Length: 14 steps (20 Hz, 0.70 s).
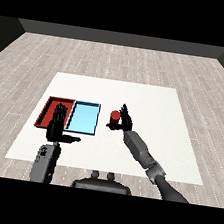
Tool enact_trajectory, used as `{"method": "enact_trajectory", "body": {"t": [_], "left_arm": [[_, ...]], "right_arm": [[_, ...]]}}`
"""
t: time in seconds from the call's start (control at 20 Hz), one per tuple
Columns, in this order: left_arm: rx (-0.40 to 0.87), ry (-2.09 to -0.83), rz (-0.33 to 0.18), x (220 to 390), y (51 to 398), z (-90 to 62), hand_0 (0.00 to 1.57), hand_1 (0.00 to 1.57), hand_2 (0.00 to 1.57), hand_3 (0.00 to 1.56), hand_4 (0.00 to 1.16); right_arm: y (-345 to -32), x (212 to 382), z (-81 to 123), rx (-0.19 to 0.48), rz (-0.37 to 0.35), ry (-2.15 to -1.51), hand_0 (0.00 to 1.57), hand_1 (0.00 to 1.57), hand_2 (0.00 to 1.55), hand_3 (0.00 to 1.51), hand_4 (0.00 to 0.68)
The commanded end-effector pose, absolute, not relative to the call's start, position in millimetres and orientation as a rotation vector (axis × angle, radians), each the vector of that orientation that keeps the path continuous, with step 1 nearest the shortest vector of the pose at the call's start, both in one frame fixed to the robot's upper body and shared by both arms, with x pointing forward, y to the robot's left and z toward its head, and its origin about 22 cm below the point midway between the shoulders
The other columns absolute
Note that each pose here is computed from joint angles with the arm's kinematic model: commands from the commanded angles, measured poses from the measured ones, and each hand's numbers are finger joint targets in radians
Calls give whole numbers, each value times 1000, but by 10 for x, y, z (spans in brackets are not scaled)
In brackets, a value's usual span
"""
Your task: Pick the red can and put it in the red box
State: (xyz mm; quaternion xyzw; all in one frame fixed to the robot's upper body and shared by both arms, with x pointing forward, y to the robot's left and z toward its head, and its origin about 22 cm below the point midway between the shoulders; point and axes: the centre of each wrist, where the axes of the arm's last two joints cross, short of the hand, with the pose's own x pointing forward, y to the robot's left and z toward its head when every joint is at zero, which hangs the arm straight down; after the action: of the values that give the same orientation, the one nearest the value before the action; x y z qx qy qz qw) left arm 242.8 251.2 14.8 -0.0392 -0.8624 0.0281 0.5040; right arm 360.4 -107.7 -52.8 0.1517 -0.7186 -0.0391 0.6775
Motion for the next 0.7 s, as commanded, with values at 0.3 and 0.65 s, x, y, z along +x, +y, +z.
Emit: {"method": "enact_trajectory", "body": {"t": [0.3, 0.65], "left_arm": [[-106, -2079, 66, 2380, 2475, 145, 0, 0, 0, 0, 0], [-105, -2080, 72, 2338, 2580, 148, 0, 0, 0, 0, 0]], "right_arm": [[-844, 3547, -436, 345, -47, -1600, 0, 0, 0, 0, 0], [-906, 3578, -506, 303, -48, -1564, 0, 0, 0, 0, 0]]}}
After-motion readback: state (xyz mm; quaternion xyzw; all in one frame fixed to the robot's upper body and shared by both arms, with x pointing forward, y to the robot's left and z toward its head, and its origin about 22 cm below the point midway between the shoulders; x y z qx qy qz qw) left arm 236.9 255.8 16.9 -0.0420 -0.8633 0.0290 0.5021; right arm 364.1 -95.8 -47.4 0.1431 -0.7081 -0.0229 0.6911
